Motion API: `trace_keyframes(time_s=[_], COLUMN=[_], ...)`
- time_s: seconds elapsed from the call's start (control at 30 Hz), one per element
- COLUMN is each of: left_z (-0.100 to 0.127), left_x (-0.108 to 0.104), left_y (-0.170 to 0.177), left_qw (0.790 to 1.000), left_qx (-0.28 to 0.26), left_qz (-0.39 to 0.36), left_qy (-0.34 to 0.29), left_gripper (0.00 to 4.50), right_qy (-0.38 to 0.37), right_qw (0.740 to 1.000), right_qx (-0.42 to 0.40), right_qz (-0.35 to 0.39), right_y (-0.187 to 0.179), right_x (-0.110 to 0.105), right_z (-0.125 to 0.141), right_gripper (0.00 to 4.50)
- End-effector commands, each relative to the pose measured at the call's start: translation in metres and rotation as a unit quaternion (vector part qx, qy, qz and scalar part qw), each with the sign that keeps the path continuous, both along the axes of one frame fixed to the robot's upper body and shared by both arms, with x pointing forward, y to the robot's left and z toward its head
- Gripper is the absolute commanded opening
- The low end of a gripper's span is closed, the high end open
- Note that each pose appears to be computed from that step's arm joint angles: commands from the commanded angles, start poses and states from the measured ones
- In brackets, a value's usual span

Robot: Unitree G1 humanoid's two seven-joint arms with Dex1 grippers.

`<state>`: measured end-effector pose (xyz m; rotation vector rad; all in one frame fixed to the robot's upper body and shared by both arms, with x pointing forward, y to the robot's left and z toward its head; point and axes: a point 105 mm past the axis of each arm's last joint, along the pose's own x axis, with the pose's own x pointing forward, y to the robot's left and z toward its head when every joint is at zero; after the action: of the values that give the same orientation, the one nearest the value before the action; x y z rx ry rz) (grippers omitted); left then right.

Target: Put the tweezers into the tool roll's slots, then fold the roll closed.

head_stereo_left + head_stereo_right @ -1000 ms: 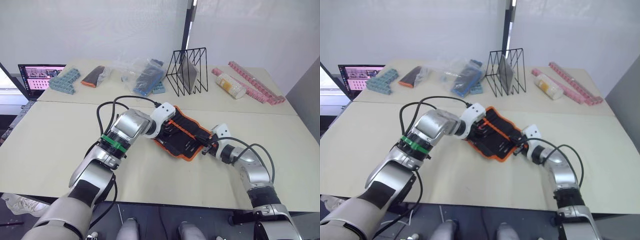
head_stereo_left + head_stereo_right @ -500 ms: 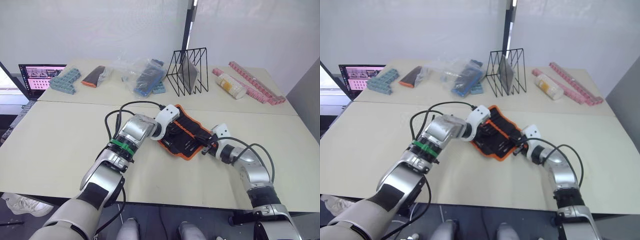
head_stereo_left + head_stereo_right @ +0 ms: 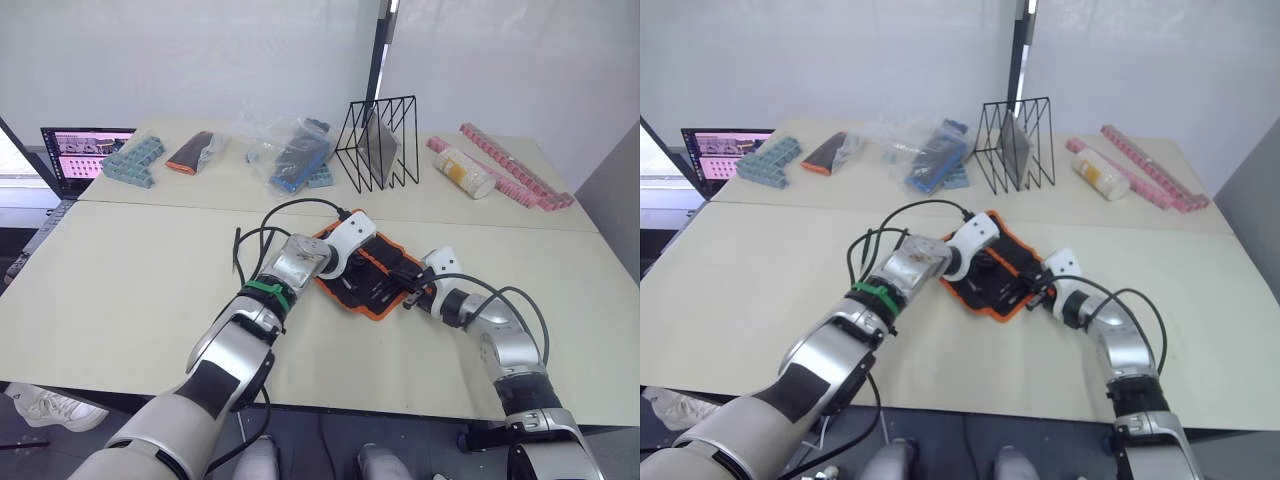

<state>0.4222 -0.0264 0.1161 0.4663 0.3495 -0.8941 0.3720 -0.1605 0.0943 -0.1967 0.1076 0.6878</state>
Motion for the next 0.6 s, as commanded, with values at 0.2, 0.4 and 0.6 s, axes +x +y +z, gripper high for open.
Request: trace_keyframes(time_s=[0.2, 0.4, 0.6], left_z=[0.011, 0.017, 0.027], left_x=[0.008, 0.006, 0.009], left_y=[-0.004, 0.009, 0.044], left_qw=[0.999, 0.999, 0.999], left_qx=[-0.003, -0.035, -0.023], left_qz=[0.001, -0.027, -0.031], left_qy=[-0.045, -0.002, 0.001], left_gripper=[0.03, 1.34, 3.39], right_qy=[0.022, 0.020, 0.017], right_qw=[1.000, 1.000, 1.000], right_qx=[-0.012, -0.017, -0.019], right_qz=[-0.002, -0.005, -0.006], right_y=[-0.002, -0.005, -0.005], right_x=[-0.006, -0.003, 0.001], right_z=[-0.012, -0.011, -0.010], right_gripper=[0.00, 0.00, 0.00])
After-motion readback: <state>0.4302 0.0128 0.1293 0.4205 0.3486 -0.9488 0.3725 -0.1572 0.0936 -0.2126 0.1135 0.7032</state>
